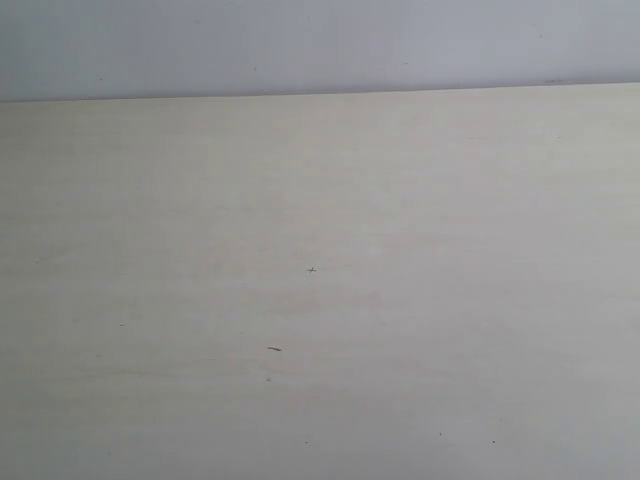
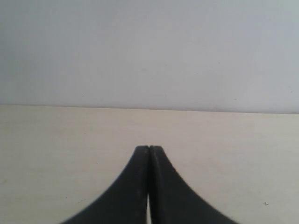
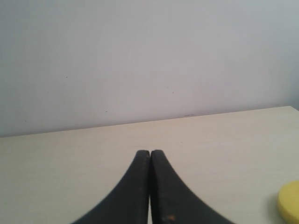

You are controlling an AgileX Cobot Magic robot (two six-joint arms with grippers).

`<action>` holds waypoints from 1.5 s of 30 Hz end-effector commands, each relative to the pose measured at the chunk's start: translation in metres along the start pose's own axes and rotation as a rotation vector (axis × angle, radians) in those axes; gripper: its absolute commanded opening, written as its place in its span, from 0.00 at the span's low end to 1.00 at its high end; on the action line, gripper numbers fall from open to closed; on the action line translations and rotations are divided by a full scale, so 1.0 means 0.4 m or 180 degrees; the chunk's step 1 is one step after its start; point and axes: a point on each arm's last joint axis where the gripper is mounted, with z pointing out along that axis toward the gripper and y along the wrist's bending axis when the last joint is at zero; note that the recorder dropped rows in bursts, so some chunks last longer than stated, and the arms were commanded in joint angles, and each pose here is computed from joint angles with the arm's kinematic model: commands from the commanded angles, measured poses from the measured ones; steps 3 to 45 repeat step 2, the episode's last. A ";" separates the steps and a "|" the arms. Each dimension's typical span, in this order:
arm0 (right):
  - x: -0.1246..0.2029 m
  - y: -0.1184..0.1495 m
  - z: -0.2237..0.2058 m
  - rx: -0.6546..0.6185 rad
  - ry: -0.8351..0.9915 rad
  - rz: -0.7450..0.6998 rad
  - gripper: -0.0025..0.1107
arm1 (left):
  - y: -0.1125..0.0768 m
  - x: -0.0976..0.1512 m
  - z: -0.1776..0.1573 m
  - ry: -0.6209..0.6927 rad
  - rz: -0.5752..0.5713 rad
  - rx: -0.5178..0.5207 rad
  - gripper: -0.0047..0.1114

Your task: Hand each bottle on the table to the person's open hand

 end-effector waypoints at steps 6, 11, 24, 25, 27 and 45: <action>0.003 -0.002 0.000 0.0028 0.0000 -0.0017 0.02 | 0.000 0.001 0.001 -0.0013 -0.0022 0.0004 0.04; 0.003 -0.002 0.000 0.0028 0.0000 -0.0017 0.02 | 0.000 0.001 0.001 -0.0013 -0.0022 0.0004 0.04; 0.003 -0.002 0.000 0.0028 0.0000 -0.0017 0.02 | 0.000 0.001 0.001 -0.0013 -0.0022 0.0004 0.04; 0.003 -0.002 0.000 0.0028 0.0000 -0.0017 0.02 | 0.000 0.001 0.001 -0.0013 -0.0022 0.0004 0.04; 0.003 -0.002 0.000 0.0028 0.0000 -0.0017 0.02 | 0.000 0.001 0.001 -0.0013 -0.0022 0.0004 0.04; 0.003 -0.002 0.000 0.0028 0.0000 -0.0017 0.02 | 0.000 0.001 0.001 -0.0013 -0.0022 0.0004 0.04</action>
